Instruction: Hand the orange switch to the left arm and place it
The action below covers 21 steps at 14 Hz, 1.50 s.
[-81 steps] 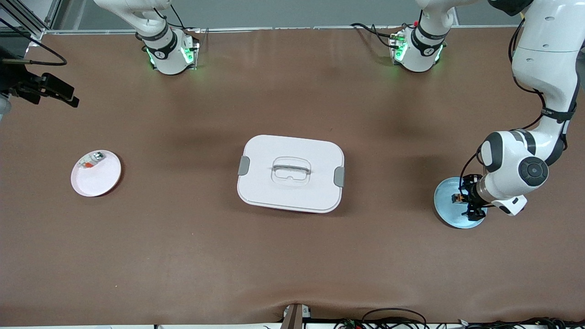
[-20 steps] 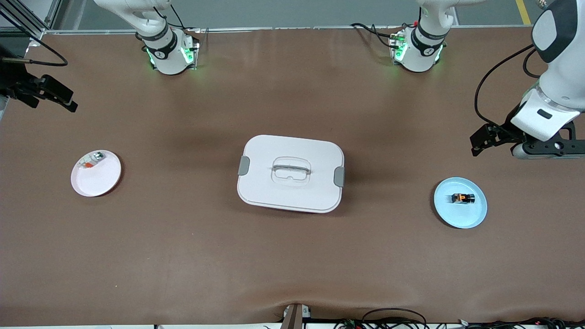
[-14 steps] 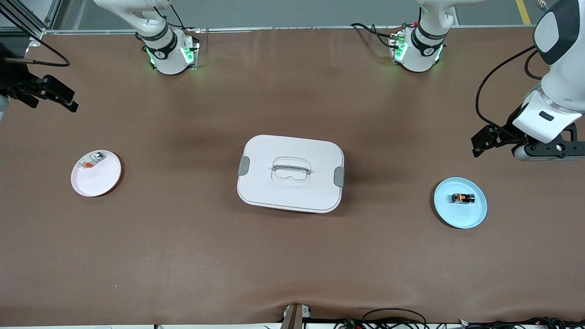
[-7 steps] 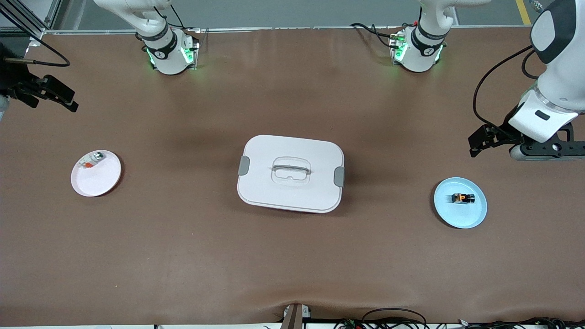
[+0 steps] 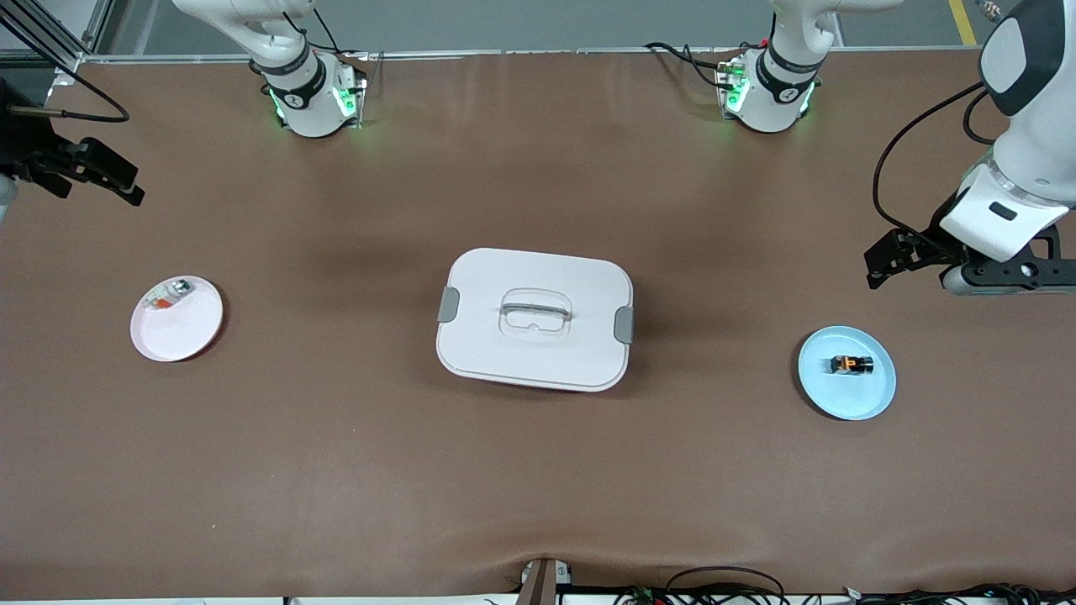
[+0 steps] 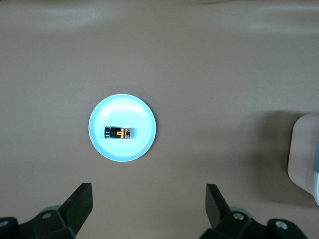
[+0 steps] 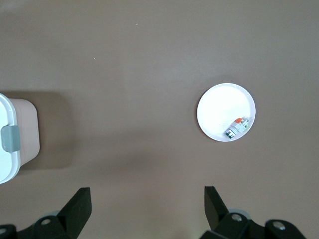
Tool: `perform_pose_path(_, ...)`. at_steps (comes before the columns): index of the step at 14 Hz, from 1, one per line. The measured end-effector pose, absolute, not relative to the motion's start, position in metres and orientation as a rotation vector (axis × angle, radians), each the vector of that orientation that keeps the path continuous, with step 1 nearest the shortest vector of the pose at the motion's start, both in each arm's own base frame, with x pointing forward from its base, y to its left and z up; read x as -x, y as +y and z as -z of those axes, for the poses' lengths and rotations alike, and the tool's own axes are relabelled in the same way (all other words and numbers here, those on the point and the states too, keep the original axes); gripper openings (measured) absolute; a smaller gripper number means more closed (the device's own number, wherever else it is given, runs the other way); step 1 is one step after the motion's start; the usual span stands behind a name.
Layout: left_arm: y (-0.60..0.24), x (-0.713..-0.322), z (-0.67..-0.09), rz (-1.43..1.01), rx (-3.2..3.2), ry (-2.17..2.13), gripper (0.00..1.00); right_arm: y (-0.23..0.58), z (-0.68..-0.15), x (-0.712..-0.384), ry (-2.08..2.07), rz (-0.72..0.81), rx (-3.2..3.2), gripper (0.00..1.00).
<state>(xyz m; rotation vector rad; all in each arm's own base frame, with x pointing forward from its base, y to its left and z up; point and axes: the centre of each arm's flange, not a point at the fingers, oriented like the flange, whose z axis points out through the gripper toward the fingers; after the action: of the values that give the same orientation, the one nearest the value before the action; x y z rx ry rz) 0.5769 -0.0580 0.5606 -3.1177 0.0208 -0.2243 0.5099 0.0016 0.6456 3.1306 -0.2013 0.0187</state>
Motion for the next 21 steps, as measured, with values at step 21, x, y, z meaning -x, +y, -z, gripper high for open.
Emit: perform_pose_path(21,-0.041,-0.563,-0.607,0.285,3.119,0.010,1.00,0.012,-0.645,-0.509,-0.171,-0.006,-3.136,1.00)
